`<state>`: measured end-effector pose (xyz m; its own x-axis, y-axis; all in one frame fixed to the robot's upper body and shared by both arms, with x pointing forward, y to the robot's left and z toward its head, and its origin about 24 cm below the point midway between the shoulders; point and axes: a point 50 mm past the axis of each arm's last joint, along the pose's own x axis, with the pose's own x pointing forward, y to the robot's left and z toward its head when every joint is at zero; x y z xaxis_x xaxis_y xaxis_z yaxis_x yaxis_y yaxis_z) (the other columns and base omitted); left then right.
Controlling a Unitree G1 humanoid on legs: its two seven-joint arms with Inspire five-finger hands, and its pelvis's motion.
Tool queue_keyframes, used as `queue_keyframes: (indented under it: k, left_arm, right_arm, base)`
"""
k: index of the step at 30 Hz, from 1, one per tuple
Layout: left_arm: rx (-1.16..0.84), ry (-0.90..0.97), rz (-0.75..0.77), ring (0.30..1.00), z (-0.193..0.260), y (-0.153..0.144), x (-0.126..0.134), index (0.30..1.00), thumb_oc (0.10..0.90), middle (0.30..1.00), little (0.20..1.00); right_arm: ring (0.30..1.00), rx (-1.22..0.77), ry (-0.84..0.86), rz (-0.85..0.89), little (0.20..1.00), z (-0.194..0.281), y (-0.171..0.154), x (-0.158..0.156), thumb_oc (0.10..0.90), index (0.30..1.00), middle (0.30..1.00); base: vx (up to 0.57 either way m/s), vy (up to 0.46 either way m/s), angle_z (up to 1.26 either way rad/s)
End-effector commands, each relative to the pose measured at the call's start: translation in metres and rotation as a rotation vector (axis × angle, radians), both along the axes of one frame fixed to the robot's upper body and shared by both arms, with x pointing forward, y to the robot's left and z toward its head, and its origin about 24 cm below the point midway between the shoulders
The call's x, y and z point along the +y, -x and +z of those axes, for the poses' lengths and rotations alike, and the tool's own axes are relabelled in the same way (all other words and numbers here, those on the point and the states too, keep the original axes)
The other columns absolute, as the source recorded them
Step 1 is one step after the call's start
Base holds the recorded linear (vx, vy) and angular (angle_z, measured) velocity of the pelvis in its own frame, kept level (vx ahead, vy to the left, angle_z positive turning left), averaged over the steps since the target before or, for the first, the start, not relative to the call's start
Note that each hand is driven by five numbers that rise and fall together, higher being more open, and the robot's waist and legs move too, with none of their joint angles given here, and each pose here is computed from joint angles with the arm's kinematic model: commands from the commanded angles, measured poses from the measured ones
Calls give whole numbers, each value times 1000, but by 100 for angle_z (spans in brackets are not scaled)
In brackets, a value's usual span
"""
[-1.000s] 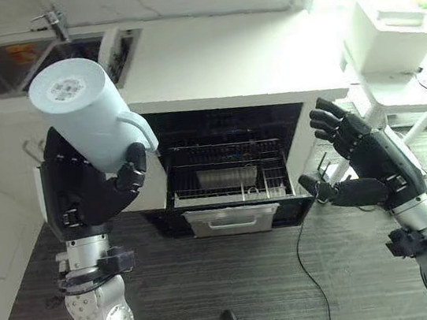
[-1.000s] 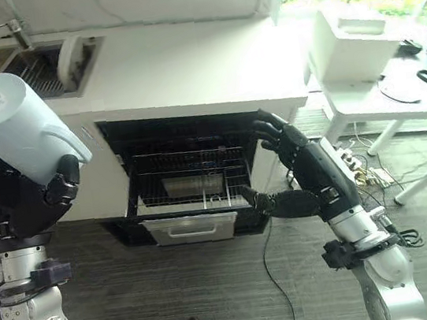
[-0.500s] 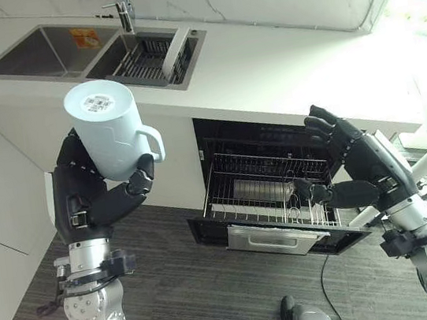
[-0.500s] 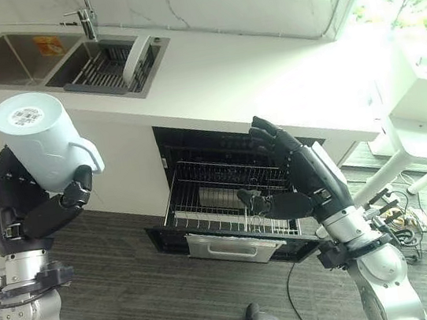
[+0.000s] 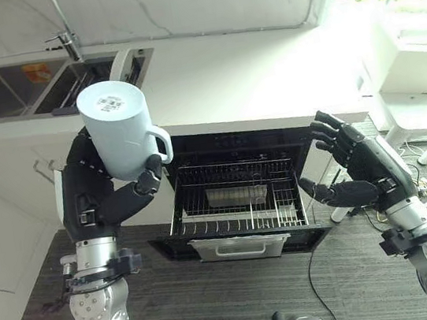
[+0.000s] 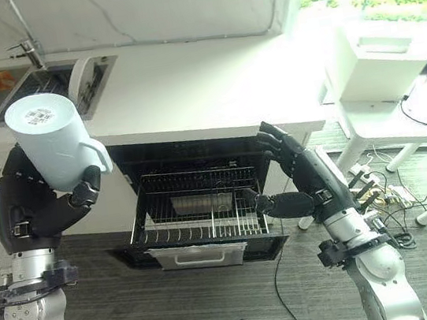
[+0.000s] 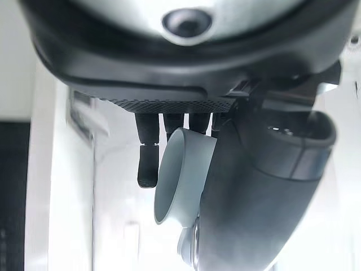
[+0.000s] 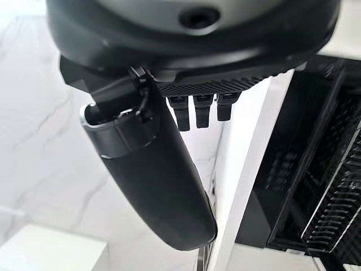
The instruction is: Place the dishes in the dishwasher.
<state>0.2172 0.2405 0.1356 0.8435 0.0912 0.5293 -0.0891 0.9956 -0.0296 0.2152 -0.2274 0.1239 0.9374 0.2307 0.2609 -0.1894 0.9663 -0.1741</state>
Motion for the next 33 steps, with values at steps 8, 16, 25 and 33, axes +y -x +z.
queue_keyframes:
  k: [8, 16, 25, 33]
  left_arm:
    - [-243, -86, -77, 300, 43, 3, -17, 300, 400, 300, 300]
    - [-272, -177, 50, 300, 42, -13, -26, 300, 400, 300, 300]
    - [-328, -414, 112, 300, 41, -39, -55, 300, 400, 300, 300]
    - [-366, -469, 120, 300, 28, -45, -77, 300, 400, 300, 300]
  right_arm:
    - [900, -224, -84, 66, 900, 42, -3, 6, 800, 900, 900]
    - [900, -83, -202, 99, 900, 26, -20, 20, 800, 900, 900]
    - [900, -104, -343, 259, 900, 43, -38, 37, 800, 900, 900]
    - [900, -84, -442, 392, 900, 51, -44, 60, 800, 900, 900]
  base:
    - [8, 144, -2]
    - [6, 65, 4]
    - [0, -2, 1]
    - [39, -33, -7]
